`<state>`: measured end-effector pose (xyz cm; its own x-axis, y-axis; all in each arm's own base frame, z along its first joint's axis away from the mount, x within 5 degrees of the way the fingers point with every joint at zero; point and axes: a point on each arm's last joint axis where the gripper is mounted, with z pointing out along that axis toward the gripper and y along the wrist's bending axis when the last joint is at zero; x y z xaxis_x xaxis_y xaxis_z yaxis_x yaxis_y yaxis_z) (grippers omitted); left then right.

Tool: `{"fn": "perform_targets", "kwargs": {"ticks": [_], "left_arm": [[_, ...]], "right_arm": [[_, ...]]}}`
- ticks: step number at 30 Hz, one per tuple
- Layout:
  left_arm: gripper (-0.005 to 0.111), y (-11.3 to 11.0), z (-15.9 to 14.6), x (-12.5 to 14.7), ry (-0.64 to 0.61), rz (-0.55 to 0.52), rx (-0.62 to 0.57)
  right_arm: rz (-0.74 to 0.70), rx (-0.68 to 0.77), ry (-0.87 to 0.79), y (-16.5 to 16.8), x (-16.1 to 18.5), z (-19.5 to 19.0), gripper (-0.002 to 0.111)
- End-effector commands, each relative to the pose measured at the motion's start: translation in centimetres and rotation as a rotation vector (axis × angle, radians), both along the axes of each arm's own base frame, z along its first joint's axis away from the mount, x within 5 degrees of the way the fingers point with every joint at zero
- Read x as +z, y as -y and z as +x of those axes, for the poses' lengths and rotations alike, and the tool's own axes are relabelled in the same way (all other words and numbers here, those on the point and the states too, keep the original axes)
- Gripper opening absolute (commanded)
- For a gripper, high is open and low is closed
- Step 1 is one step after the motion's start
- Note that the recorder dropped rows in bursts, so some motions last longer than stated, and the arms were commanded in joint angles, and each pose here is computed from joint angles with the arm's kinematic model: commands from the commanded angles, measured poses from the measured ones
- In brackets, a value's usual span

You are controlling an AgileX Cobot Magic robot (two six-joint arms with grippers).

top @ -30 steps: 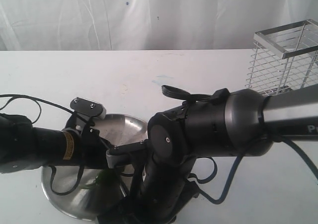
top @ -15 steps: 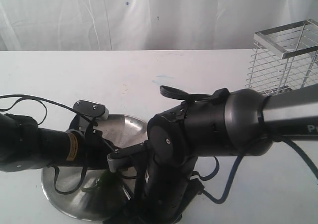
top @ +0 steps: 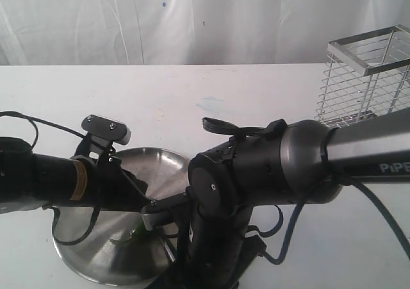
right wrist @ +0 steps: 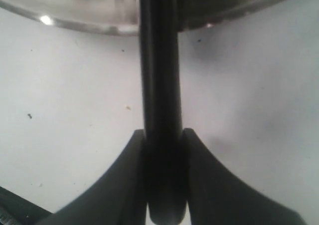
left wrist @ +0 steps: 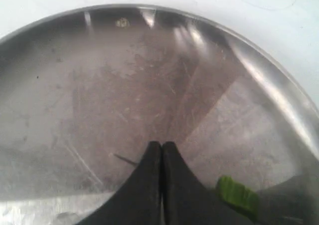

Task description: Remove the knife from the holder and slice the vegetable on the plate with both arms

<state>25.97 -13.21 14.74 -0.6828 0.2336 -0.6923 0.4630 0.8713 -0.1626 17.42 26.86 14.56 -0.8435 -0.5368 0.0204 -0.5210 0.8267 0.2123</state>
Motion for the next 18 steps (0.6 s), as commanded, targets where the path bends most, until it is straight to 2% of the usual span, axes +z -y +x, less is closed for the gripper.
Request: {"fn": "perform_targets", "kwargs": {"ticks": [1, 6, 11, 18], "left_arm": [[0.0, -0.6, -1.5, -1.4, -0.053, 0.024, -0.013], [0.0, 0.5, -1.5, -1.1, -0.016, -0.097, -0.08], [0.0, 0.5, -1.1, -1.8, 0.003, -0.098, -0.06], [0.0, 0.7, -1.0, -3.6, -0.043, -0.095, -0.07]], "right_arm": [[-0.011, -0.011, -0.021, 0.1, -0.1, -0.2, 0.0], [-0.002, -0.023, -0.03, 0.0, -0.1, -0.3, 0.0], [0.007, -0.028, -0.026, -0.1, -0.1, -0.2, 0.0], [0.008, -0.029, -0.025, -0.1, -0.1, -0.2, 0.0]]}}
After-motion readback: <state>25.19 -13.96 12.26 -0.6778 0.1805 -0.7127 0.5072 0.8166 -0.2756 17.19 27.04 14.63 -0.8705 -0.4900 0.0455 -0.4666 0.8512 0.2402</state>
